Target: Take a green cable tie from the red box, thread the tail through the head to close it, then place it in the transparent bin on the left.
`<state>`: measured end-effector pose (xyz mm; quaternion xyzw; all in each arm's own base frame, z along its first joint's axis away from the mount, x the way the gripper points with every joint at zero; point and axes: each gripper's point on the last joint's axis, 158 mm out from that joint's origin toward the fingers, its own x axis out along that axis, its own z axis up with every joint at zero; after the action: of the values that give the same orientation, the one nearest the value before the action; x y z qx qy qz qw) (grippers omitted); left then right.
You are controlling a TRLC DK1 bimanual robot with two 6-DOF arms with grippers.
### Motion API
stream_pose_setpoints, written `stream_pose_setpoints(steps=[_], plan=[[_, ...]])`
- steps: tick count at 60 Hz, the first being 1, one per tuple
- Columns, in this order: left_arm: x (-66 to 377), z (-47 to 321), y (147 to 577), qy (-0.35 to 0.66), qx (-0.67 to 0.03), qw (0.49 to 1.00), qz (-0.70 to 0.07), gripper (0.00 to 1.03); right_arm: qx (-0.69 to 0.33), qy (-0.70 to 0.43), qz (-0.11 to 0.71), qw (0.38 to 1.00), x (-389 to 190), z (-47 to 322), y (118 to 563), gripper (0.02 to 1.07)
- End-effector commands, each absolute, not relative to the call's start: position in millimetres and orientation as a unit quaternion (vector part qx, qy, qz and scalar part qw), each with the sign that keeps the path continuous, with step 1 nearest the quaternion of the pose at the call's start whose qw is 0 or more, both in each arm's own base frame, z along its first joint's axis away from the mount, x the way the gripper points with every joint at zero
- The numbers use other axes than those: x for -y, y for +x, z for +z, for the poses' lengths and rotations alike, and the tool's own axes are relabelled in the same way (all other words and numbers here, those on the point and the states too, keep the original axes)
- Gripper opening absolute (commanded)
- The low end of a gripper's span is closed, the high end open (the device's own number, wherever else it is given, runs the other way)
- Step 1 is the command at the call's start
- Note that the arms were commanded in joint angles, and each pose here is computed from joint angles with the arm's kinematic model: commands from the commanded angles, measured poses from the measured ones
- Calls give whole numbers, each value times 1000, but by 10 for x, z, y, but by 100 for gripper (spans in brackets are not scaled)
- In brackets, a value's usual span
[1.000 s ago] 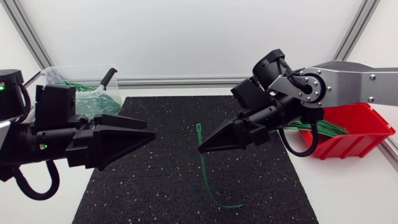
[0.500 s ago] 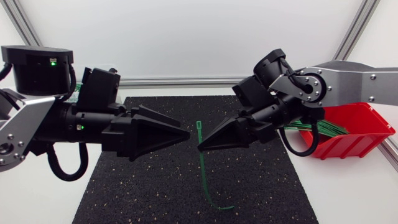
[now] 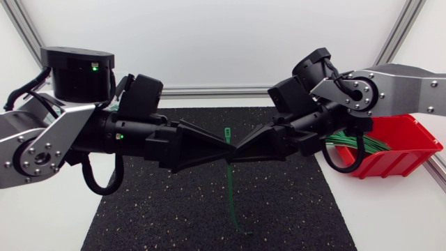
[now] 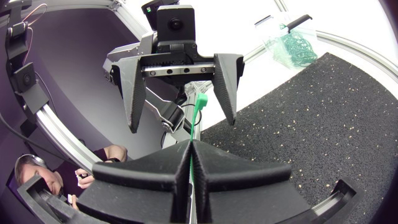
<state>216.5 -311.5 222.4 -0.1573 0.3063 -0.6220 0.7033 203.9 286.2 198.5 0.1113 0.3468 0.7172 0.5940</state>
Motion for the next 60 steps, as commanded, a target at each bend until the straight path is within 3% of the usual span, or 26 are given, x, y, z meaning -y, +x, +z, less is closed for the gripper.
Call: stream_pose_setpoints(steps=[1, 15, 34, 60], plan=[[3165, 2279, 2174, -169, -309, 697, -625, 91, -336, 106, 725, 592, -2864, 2012, 2003, 8], [3179, 2298, 2196, -183, -309, 695, -623, 73, -334, 105, 724, 594, -2854, 1982, 2015, 8], [3203, 2274, 2225, -198, -309, 693, -621, 41, -323, 104, 721, 604, -2813, 2001, 2047, 8], [3238, 2215, 2181, -200, -318, 687, -623, 33, -318, 106, 717, 611, -2780, 2025, 2095, 8]])
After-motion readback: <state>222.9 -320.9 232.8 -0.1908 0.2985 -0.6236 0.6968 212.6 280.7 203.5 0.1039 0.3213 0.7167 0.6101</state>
